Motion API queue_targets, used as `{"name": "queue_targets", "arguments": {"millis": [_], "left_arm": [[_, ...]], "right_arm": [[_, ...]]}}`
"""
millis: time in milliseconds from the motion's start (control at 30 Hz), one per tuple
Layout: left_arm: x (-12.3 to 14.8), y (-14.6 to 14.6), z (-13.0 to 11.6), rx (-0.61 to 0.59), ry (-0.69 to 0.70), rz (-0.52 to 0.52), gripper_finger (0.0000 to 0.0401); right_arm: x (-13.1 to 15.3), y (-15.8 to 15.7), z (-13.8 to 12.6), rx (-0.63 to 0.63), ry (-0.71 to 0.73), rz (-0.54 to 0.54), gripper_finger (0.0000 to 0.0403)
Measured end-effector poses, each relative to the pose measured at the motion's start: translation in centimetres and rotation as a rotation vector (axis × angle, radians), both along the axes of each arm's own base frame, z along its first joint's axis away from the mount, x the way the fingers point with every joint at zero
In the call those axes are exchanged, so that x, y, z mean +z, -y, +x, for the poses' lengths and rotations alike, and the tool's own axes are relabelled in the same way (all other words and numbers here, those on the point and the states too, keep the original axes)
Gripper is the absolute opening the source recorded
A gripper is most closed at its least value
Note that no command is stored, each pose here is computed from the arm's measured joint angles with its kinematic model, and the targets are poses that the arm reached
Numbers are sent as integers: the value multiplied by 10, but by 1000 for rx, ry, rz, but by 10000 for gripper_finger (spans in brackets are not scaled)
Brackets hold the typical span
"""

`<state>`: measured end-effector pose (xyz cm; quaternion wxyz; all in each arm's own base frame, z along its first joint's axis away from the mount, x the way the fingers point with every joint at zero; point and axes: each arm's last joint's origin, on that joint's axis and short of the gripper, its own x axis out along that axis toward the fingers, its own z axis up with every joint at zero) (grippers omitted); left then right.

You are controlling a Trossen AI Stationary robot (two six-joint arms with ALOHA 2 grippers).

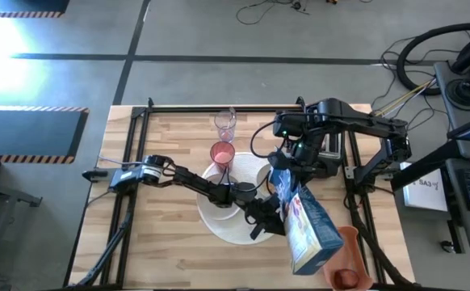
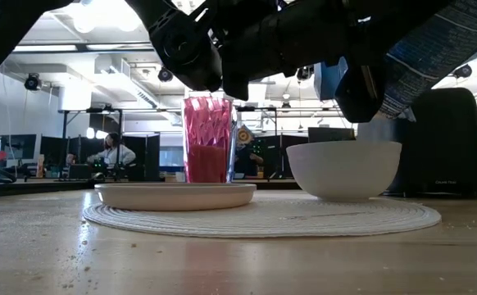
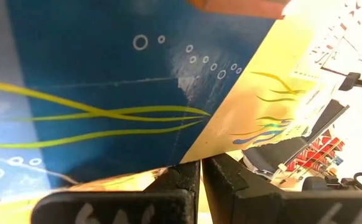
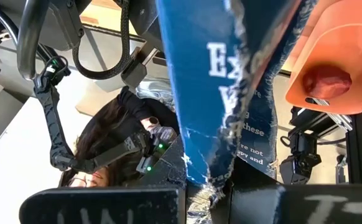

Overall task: Arrange a breakfast setting
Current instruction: Pour the cereal from the cereal box into the white bowl

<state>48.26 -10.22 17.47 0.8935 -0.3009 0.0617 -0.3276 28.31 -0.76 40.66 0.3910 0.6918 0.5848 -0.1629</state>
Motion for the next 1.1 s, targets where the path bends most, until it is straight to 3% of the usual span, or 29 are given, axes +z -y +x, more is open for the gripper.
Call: {"name": "queue_targets", "arguments": {"millis": [1100], "left_arm": [[-3,-18,3,45,-32,-3,0]], "right_arm": [[-5,13,1,32,64,-161,14]]}}
